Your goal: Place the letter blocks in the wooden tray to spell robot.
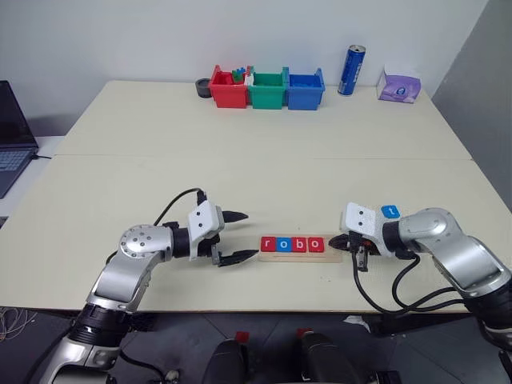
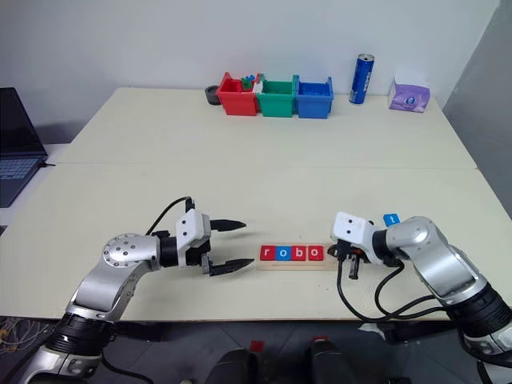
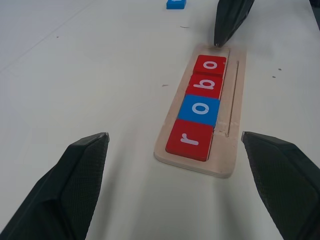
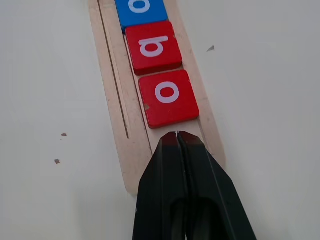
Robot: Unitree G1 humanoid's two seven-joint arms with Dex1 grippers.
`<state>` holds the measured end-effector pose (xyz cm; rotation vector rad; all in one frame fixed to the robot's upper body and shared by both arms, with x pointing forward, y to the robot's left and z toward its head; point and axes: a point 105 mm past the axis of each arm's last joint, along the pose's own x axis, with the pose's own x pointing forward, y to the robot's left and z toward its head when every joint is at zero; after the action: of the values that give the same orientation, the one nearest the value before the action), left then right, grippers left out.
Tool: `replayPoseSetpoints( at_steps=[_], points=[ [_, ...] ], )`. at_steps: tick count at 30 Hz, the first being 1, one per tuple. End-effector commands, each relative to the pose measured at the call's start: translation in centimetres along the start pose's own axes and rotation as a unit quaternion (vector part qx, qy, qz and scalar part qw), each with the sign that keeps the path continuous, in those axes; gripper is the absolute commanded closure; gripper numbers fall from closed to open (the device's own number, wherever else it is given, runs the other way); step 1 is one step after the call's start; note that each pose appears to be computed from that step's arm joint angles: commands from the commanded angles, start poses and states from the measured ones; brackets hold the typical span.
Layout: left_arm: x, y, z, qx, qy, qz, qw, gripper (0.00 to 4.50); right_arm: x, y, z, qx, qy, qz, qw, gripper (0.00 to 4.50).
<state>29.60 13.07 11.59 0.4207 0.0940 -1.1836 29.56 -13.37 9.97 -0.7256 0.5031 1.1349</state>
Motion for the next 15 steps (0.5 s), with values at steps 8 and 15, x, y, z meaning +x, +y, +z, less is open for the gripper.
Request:
replayPoseSetpoints(
  at_steps=[8, 15],
  points=[
    [-0.6, 0.4, 0.7, 0.014, -0.006, 0.014, 1.000, 0.00, 0.6, -0.4, 1.5, -0.038, -0.014, 0.006, 0.999, 4.45],
    [-0.6, 0.4, 0.7, 0.014, -0.007, 0.014, 1.000, 0.00, 0.8, 0.1, 2.8, -0.034, -0.037, 0.018, 0.999, 4.45]
  ],
)
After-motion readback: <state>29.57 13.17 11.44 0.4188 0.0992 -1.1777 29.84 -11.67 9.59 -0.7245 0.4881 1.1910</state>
